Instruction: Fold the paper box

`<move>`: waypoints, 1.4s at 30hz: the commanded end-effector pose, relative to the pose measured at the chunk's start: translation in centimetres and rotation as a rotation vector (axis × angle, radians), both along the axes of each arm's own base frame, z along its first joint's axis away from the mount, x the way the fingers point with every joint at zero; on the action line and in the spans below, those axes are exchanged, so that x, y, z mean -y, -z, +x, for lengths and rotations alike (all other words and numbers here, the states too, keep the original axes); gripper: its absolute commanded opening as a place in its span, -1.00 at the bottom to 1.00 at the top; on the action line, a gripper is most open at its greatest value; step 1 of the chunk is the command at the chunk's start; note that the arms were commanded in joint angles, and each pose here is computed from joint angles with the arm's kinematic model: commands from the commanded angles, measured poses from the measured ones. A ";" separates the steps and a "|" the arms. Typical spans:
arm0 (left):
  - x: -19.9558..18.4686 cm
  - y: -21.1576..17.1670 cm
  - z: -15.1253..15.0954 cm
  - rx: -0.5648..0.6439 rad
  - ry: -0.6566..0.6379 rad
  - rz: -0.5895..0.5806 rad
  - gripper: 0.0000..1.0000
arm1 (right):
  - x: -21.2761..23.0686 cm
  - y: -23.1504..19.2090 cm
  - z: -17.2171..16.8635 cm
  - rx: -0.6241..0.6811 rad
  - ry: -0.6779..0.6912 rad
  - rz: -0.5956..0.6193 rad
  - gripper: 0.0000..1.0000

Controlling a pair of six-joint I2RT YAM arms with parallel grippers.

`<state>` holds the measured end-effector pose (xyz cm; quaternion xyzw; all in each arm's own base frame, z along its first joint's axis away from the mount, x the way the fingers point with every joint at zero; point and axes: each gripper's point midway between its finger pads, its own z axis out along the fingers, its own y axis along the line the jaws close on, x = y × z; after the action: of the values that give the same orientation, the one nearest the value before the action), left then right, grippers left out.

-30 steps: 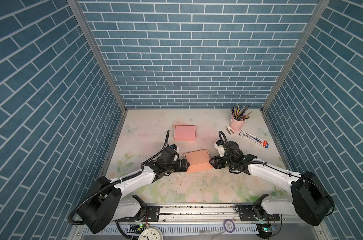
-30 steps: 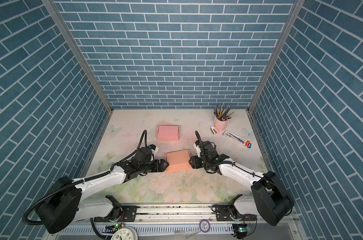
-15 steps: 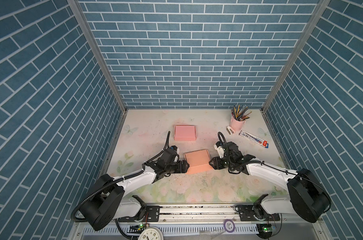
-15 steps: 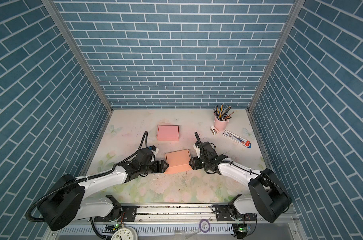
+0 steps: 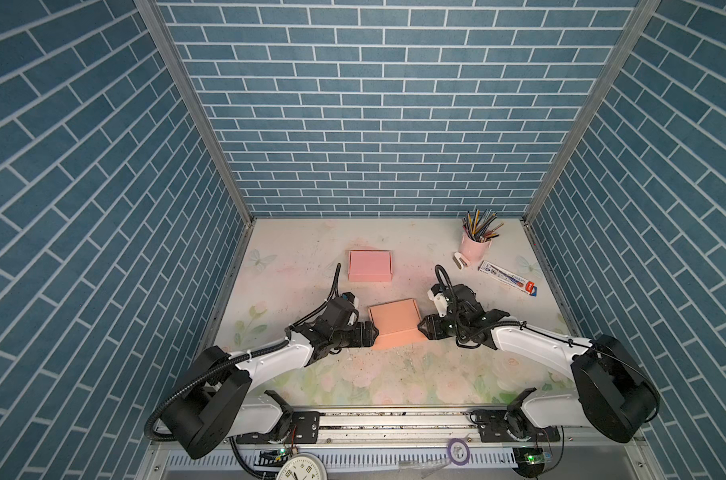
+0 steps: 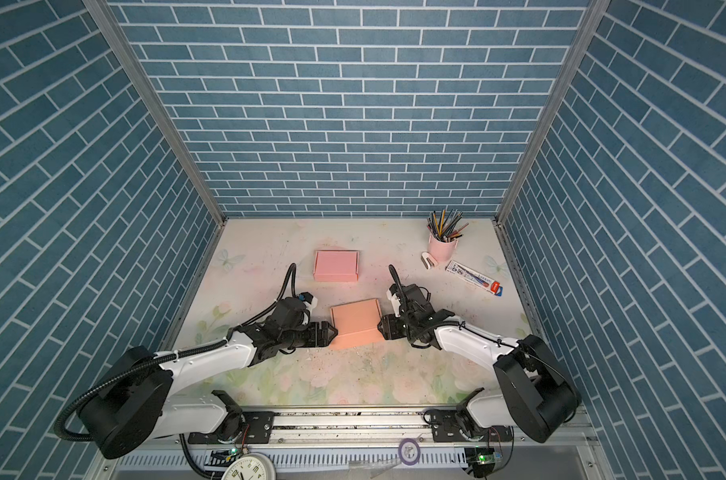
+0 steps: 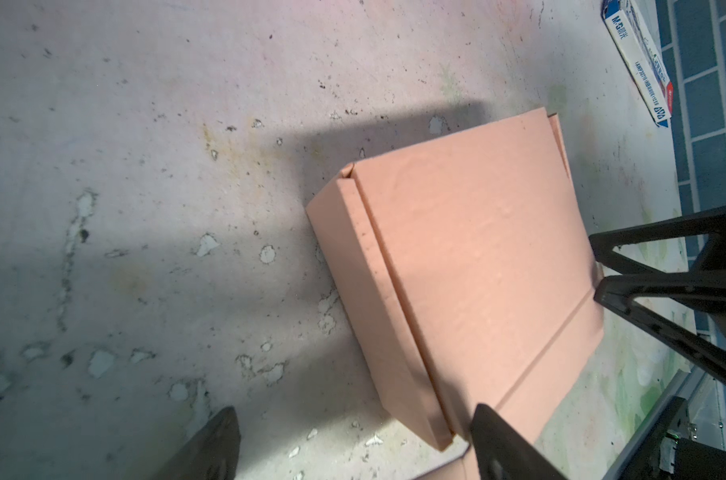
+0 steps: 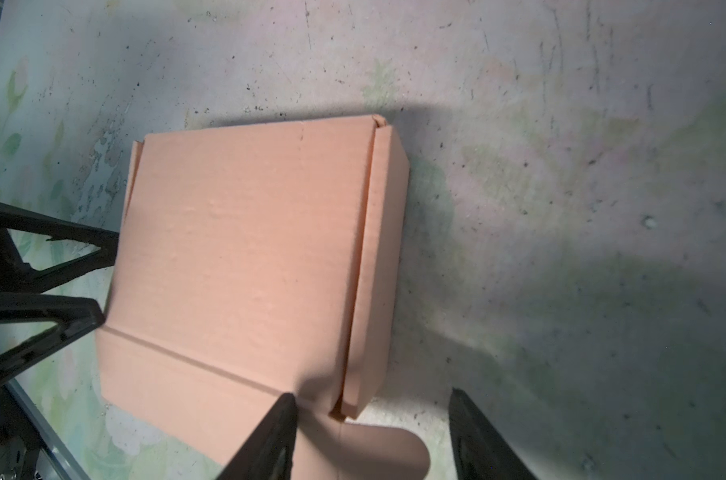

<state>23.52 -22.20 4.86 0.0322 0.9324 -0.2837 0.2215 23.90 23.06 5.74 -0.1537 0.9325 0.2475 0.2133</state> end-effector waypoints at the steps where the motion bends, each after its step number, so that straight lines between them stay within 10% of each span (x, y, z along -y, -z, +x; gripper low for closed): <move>1: -0.4 1.1 -0.4 -0.006 0.003 0.032 0.76 | 0.2 1.0 -0.4 -0.036 0.016 -0.004 0.18; 42: 0.4 -2.0 0.9 0.056 0.048 -0.023 0.74 | -2.3 -2.2 3.3 0.030 -0.025 -0.014 0.21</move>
<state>23.80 -22.36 5.42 0.0525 0.9289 -0.2888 0.2260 26.67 25.17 7.82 -0.1597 0.9279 0.2511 0.2244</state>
